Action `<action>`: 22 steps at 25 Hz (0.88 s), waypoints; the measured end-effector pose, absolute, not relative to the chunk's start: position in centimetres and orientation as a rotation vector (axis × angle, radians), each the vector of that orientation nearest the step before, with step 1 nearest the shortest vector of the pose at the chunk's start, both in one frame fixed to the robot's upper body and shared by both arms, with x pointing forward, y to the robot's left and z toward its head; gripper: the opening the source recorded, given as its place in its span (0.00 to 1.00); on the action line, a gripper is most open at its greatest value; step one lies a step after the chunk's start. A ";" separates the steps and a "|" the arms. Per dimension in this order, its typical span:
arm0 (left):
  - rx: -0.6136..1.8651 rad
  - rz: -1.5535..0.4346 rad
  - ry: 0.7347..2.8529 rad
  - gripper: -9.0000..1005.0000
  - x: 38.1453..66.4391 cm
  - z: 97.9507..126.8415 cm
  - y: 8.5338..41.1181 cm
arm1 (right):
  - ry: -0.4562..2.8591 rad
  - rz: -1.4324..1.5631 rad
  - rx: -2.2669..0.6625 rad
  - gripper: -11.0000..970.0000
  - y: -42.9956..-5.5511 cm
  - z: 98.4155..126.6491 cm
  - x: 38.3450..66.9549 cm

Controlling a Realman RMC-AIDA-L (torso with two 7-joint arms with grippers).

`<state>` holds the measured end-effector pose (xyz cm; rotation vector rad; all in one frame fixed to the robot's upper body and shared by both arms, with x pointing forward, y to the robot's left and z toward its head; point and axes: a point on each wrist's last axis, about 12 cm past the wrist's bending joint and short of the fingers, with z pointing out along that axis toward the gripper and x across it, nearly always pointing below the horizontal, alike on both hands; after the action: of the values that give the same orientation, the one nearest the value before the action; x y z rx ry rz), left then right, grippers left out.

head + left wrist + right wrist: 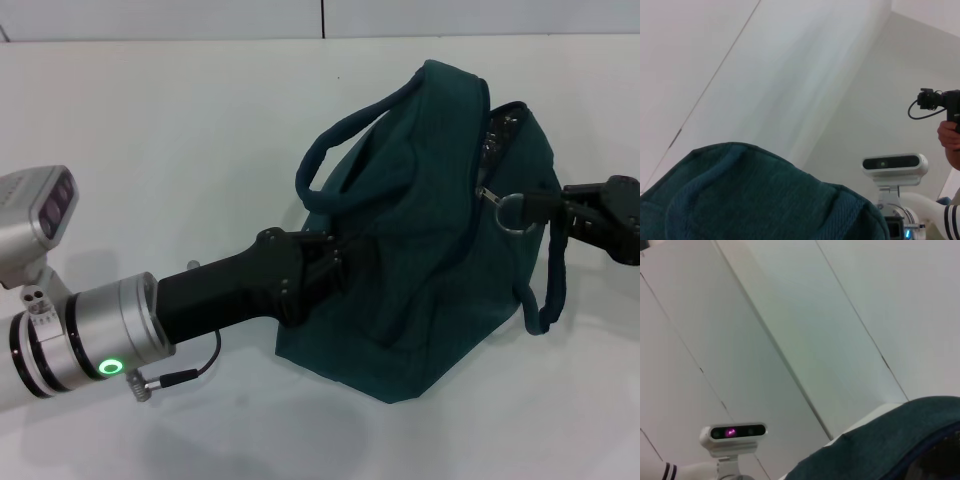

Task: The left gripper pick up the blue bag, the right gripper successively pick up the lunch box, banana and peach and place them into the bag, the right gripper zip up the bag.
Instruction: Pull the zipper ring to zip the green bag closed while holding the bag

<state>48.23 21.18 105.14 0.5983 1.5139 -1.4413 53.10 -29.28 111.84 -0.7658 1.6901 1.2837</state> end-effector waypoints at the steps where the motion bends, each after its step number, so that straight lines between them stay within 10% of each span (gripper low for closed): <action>1: 0.598 -1.441 1.514 0.05 48.2 105.1 21.2 | 1.687 1.285 -0.768 0.06 -29.3 111.9 53.1; 22: 0.594 -1.442 1.527 0.05 47.8 104.8 21.4 | 1.545 1.275 -0.755 0.02 -29.4 113.5 53.5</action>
<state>47.81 21.37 104.85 0.5936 1.5269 -1.4423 53.51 -29.36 113.48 -0.7553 1.5448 1.2750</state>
